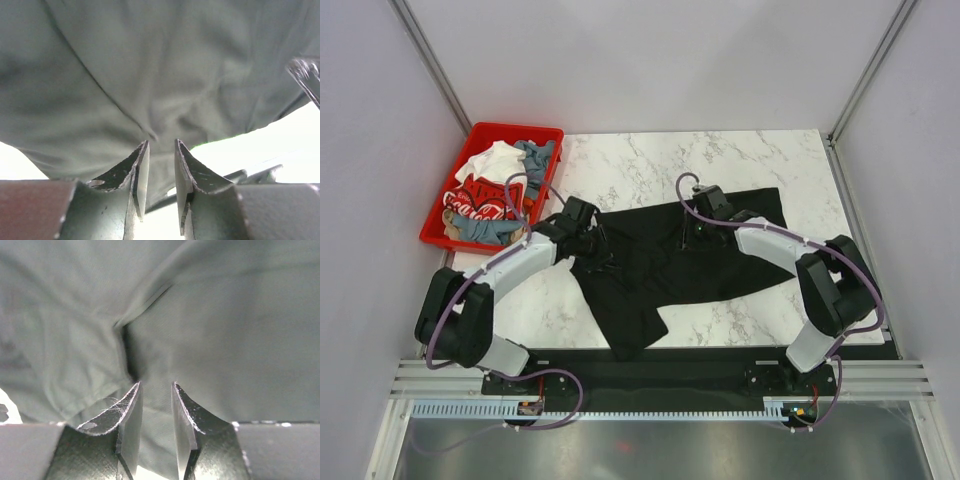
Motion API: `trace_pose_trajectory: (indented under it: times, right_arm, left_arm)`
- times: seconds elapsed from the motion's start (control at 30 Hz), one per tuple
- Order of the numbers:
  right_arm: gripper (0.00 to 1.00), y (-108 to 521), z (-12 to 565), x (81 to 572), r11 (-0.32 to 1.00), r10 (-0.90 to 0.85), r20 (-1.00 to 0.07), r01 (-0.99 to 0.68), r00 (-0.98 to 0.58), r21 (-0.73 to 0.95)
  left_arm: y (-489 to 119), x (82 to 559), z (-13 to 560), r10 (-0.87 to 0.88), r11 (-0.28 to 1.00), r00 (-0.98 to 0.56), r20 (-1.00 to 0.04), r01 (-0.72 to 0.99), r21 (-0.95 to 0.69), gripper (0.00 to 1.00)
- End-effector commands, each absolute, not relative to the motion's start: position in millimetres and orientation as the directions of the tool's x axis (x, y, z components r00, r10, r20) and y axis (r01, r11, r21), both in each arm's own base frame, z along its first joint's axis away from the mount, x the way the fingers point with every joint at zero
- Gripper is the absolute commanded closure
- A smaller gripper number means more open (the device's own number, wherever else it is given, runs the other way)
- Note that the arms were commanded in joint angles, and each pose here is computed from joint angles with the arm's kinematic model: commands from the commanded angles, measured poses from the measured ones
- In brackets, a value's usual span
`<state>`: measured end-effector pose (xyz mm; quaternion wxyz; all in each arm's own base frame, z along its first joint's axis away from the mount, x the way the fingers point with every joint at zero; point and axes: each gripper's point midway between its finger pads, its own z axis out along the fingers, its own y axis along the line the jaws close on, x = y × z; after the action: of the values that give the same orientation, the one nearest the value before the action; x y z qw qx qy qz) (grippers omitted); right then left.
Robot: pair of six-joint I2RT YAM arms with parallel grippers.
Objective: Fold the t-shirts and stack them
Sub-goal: Fold the tshirt
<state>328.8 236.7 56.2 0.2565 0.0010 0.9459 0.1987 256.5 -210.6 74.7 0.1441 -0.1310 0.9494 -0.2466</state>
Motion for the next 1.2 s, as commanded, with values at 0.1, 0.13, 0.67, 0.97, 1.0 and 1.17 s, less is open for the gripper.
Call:
trace_pose_trajectory:
  times: [0.1, 0.13, 0.67, 0.97, 1.0, 1.17]
  right_arm:
    - [0.62, 182.1, 91.1, 392.5, 0.932, 0.279, -0.565, 0.075, -0.777, 0.356]
    - [0.62, 171.2, 90.5, 400.8, 0.930, 0.299, -0.564, 0.104, -0.769, 0.351]
    - [0.57, 52.0, 81.5, 494.3, 0.864, 0.492, -0.619, 0.428, -0.612, 0.264]
    - [0.59, -11.9, 35.8, 505.3, 0.816, 0.530, -0.602, 0.553, -0.598, 0.170]
    - [0.59, -16.8, 32.7, 505.0, 0.810, 0.534, -0.601, 0.563, -0.595, 0.162]
    - [0.61, -44.5, 13.7, 498.8, 0.773, 0.562, -0.587, 0.622, -0.582, 0.124]
  left_arm:
    - [-162.6, 341.4, 102.6, -0.343, 0.887, -0.856, -0.388, -0.159, -0.433, 0.65]
    - [-156.9, 348.5, 101.1, -0.351, 0.890, -0.851, -0.391, -0.174, -0.422, 0.64]
    - [-105.5, 421.3, 55.0, -0.406, 0.900, -0.834, -0.373, -0.292, -0.325, 0.54]
    - [-95.1, 457.0, 41.6, -0.402, 0.911, -0.817, -0.413, -0.313, -0.267, 0.64]
    - [-93.0, 458.2, 40.7, -0.405, 0.911, -0.815, -0.416, -0.320, -0.260, 0.71]
    - [-88.7, 471.4, 29.7, -0.411, 0.909, -0.816, -0.406, -0.333, -0.251, 0.81]
